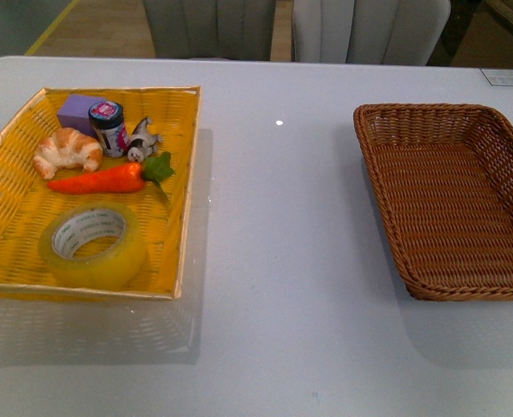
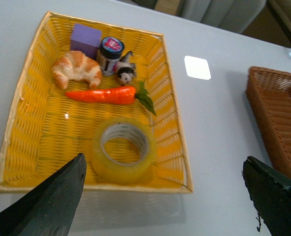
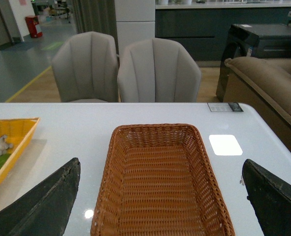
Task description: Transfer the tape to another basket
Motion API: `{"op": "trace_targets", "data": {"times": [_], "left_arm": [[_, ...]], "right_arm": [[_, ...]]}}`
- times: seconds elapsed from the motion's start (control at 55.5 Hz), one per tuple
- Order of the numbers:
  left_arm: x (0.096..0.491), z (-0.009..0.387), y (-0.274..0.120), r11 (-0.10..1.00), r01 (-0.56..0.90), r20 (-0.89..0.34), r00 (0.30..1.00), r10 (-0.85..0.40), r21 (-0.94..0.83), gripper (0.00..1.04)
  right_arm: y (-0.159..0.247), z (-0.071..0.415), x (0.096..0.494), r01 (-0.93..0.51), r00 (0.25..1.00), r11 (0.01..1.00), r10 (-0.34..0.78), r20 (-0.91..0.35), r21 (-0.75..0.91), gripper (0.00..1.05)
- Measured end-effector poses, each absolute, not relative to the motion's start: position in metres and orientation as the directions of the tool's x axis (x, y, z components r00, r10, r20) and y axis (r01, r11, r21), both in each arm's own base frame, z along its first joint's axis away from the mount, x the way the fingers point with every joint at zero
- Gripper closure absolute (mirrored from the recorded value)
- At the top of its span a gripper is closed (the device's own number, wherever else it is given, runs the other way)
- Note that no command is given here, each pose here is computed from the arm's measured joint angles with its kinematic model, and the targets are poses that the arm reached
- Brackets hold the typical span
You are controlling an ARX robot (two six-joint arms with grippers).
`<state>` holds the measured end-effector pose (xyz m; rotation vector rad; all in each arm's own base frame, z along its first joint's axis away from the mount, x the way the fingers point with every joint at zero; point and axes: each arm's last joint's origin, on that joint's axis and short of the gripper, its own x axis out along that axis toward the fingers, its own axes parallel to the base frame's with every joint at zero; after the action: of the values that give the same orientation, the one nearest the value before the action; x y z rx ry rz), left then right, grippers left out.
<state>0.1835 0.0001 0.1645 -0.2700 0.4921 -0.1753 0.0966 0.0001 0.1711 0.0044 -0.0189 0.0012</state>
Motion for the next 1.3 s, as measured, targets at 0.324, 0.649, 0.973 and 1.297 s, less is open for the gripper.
{"op": "trace_targets", "data": {"times": [0.324, 0.649, 0.973, 1.297], "left_arm": [[0.278, 0.071, 0.0, 0.975, -0.028, -0.69, 0.71, -0.137, -0.222, 0.09], [0.321, 0.035, 0.001, 0.979, -0.051, -0.745, 0.657, -0.117, -0.199, 0.09], [0.343, 0.01, 0.0, 0.984, -0.068, -0.779, 0.621, -0.085, -0.162, 0.09], [0.342, 0.004, -0.006, 0.989, -0.051, -0.798, 0.597, -0.08, -0.137, 0.59]], "right_arm": [[0.0, 0.171, 0.097, -0.001, 1.0, 1.0, 0.001, 0.019, 0.004, 0.09], [0.0, 0.171, 0.097, -0.001, 1.0, 1.0, 0.001, 0.019, 0.004, 0.09], [0.0, 0.171, 0.097, -0.001, 1.0, 1.0, 0.001, 0.019, 0.004, 0.09], [0.0, 0.171, 0.097, -0.001, 1.0, 1.0, 0.001, 0.019, 0.004, 0.09]]}}
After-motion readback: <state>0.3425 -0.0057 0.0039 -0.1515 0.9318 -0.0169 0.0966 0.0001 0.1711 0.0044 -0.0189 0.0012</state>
